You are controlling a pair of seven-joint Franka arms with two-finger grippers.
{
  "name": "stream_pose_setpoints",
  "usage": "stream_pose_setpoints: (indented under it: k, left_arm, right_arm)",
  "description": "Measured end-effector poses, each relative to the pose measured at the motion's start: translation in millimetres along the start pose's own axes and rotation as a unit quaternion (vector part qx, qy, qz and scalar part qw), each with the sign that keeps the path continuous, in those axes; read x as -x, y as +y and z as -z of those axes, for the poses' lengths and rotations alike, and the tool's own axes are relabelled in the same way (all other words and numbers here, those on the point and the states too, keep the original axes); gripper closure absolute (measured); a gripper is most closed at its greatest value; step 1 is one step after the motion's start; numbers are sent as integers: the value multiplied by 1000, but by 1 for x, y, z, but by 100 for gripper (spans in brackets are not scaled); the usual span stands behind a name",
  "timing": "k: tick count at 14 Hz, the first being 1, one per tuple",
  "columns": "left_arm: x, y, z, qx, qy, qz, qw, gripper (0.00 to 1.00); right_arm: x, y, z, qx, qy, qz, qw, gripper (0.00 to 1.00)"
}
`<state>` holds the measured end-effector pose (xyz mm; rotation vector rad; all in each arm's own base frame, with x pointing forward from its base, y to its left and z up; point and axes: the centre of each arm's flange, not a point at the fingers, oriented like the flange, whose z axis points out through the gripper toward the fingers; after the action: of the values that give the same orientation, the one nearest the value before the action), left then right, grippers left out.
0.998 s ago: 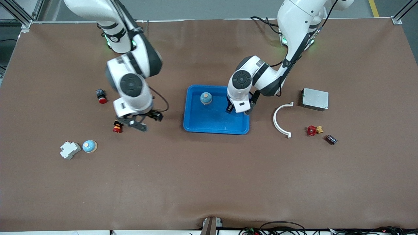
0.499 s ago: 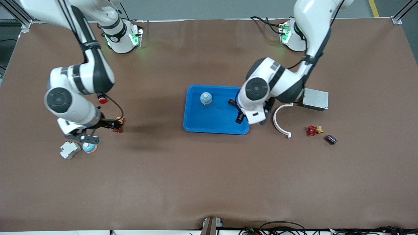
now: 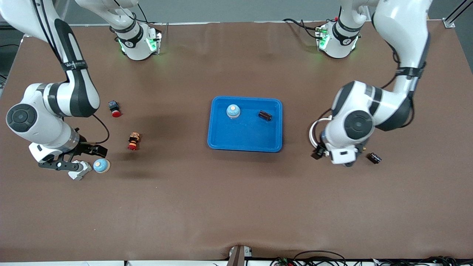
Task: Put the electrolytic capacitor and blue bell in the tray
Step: 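Reach the right gripper to the second bell while the left gripper reaches capacitor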
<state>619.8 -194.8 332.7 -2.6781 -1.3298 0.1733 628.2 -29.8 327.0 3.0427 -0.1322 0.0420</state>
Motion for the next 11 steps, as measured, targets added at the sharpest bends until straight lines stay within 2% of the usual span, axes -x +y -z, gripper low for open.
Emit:
stream_pose_setpoints:
  k: [6,11]
  left_arm:
    - [-118,-64,-34,-27,3,-62,998,0]
    - [-162,-88,-78,-40,19,-71,996,0]
  right_arm:
    - [-10,22,-48,-1,10,2,1000,0]
    - [-11,33,-87,-6,12,-10,1000,0]
